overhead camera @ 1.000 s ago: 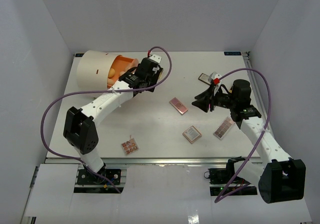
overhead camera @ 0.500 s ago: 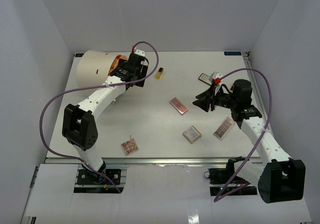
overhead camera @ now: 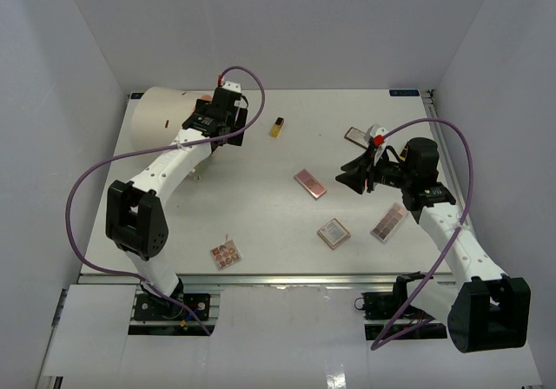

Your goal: Organize the makeup

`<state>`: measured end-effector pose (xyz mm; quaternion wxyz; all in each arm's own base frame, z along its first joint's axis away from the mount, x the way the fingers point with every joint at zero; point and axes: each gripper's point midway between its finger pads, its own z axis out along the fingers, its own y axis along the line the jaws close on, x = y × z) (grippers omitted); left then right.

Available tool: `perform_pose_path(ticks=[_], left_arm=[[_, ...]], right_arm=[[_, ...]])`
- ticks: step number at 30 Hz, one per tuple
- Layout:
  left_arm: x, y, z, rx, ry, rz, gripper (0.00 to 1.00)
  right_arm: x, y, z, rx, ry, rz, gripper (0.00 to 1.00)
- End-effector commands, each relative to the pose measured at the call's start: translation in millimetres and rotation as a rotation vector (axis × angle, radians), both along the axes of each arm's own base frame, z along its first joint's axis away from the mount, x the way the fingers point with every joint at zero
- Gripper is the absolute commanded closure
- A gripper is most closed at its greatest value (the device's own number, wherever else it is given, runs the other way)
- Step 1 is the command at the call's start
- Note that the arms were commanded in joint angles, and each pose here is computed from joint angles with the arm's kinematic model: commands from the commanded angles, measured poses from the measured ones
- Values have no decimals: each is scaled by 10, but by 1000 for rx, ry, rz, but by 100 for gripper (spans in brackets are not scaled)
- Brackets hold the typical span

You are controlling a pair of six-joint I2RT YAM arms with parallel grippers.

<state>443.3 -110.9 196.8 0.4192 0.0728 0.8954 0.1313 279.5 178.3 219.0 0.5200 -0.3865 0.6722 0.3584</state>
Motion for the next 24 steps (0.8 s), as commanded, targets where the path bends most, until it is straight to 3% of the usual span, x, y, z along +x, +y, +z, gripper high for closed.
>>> perform_pose_path(ticks=[1,8,10,16,21,24], left_arm=[[-37,-102,415,-97,-91,-32,4],[-270,-324,479,-197,-107,-85,6],[-319,-392,471,-281,-131,-50,7],[-295,-323,134,-341,-147,163,7],[-268,-25,-46,-138,-297,491,4],[-229,31,-81,-76,-339,601,4]], right_arm=[[47,-13,89,2,-53,0,53],[59,-11,61,0,-44,1,53],[66,-13,44,-2,-41,0,53],[82,-23,21,-6,-36,-8,53],[91,-37,20,-6,-35,-13,53],[94,-29,7,-6,-31,-9,53]])
